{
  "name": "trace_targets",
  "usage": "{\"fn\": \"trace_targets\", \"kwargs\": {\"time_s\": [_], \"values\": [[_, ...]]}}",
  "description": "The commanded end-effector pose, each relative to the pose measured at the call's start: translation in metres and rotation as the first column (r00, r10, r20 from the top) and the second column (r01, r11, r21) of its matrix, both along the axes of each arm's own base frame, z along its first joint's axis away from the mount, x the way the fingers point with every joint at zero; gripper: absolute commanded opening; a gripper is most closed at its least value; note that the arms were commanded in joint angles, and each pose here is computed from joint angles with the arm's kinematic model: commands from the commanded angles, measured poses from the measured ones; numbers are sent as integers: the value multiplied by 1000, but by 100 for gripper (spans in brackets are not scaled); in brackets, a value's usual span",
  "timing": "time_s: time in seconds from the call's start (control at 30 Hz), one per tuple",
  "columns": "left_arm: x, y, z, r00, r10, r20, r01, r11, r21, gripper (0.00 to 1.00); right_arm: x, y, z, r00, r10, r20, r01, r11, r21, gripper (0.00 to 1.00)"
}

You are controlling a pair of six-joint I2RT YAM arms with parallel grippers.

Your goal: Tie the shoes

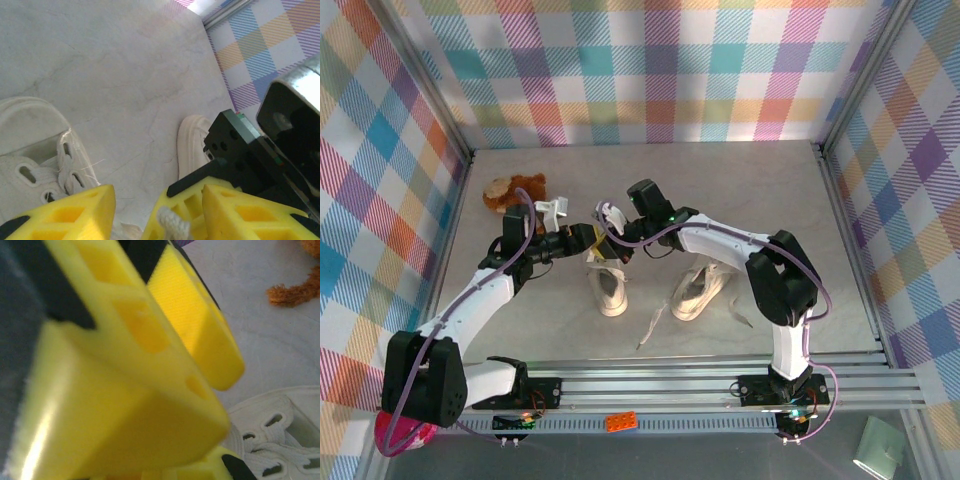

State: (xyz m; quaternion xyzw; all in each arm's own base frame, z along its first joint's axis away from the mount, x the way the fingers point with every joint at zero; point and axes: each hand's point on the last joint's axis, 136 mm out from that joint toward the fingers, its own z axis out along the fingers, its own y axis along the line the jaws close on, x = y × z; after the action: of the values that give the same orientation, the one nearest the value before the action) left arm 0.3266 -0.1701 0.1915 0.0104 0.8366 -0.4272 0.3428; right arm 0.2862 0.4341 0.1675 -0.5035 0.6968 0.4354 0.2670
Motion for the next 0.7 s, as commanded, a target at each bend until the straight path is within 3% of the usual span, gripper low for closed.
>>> {"fn": "trace_targets", "kwargs": {"time_s": [0.0, 0.03, 0.13, 0.17, 0.2, 0.3, 0.37, 0.47, 0.67], "values": [[2, -4, 3, 1000, -26, 2, 27, 999, -32, 45, -1, 6, 9, 999, 32, 29, -33, 999, 19, 0], [1, -5, 3, 999, -33, -1, 33, 999, -34, 38, 0, 6, 9, 999, 31, 30, -31, 999, 17, 0], [1, -4, 1, 999, -36, -5, 36, 999, -17, 5, 2, 5, 7, 999, 18, 29, -18, 1000, 5, 2], [1, -2, 1, 1000, -30, -2, 30, 1000, 1, 0, 1, 5, 7, 999, 17, 29, -17, 1000, 3, 3], [1, 0, 1, 1000, -23, -1, 23, 999, 27, 0, 1, 4, 8, 999, 14, 29, -14, 1000, 1, 7], [-1, 6, 2, 1000, -25, 11, 24, 995, 93, 0, 0, -6, 12, 999, 0, 34, 0, 1000, -3, 33], [-2, 7, 5, 999, -39, 27, 35, 992, 123, 0, 1, -18, 14, 1000, -10, 2, 10, 1000, 3, 42], [-3, 8, 11, 997, -57, 56, 48, 988, 149, 0, 9, -37, 12, 996, -35, -81, 35, 999, 3, 45], [-2, 6, 20, 993, -78, 88, 64, 986, 154, 0, 27, -40, -14, 985, -74, -156, 55, 991, -124, 45]]}}
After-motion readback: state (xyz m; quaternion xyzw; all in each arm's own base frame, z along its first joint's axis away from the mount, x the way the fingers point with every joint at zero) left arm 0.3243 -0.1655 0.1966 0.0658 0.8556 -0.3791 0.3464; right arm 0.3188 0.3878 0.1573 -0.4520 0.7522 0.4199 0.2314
